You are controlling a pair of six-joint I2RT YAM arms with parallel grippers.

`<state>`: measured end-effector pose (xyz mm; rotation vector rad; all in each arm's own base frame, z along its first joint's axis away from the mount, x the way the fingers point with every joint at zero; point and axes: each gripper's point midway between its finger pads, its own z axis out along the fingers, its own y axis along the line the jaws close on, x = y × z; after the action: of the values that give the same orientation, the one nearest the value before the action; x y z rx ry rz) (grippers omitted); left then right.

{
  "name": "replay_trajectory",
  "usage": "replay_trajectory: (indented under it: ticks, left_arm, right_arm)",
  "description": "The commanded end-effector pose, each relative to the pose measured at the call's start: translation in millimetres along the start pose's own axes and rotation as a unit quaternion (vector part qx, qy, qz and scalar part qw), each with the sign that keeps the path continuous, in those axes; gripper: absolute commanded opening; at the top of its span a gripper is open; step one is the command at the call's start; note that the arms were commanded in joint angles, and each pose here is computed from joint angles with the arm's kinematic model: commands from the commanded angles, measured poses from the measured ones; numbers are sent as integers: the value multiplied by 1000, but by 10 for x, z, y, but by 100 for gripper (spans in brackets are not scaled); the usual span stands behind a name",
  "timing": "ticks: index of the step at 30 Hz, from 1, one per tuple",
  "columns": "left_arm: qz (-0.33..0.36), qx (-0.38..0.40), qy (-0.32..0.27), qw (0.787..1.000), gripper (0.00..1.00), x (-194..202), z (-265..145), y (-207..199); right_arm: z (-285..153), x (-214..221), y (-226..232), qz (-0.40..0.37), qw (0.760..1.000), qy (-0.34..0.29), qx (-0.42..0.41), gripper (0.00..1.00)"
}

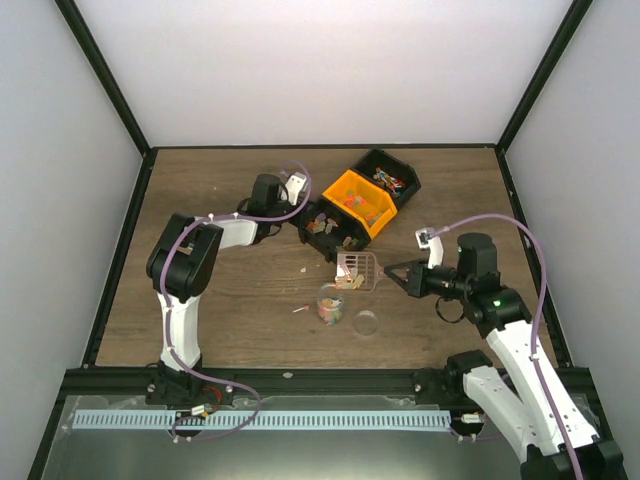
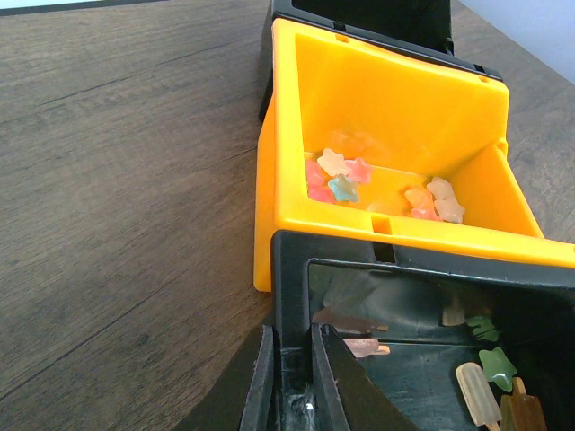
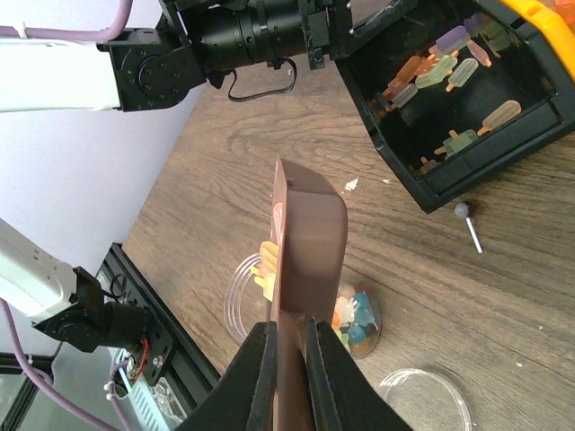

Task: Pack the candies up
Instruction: Place the fake candies in the packing bottle.

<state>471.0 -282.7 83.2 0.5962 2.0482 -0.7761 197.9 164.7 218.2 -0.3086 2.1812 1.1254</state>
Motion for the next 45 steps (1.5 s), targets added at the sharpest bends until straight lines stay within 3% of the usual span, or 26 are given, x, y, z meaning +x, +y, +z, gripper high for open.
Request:
replay_trajectory:
  ticks: [1,13,45]
  left_arm:
    - [-30,1,104,994,4,816,93,22]
    - [-29,-1,104,994,4,812,91,25]
    - [-30,0,104,994,4,810,95,22]
  right_arm:
    - [-72,-170,198,-28,999,-16,-8,1]
    - [49,-94,333,-51,999,16,8,1]
    - [-77,-232,377,-80,996,12,44,1]
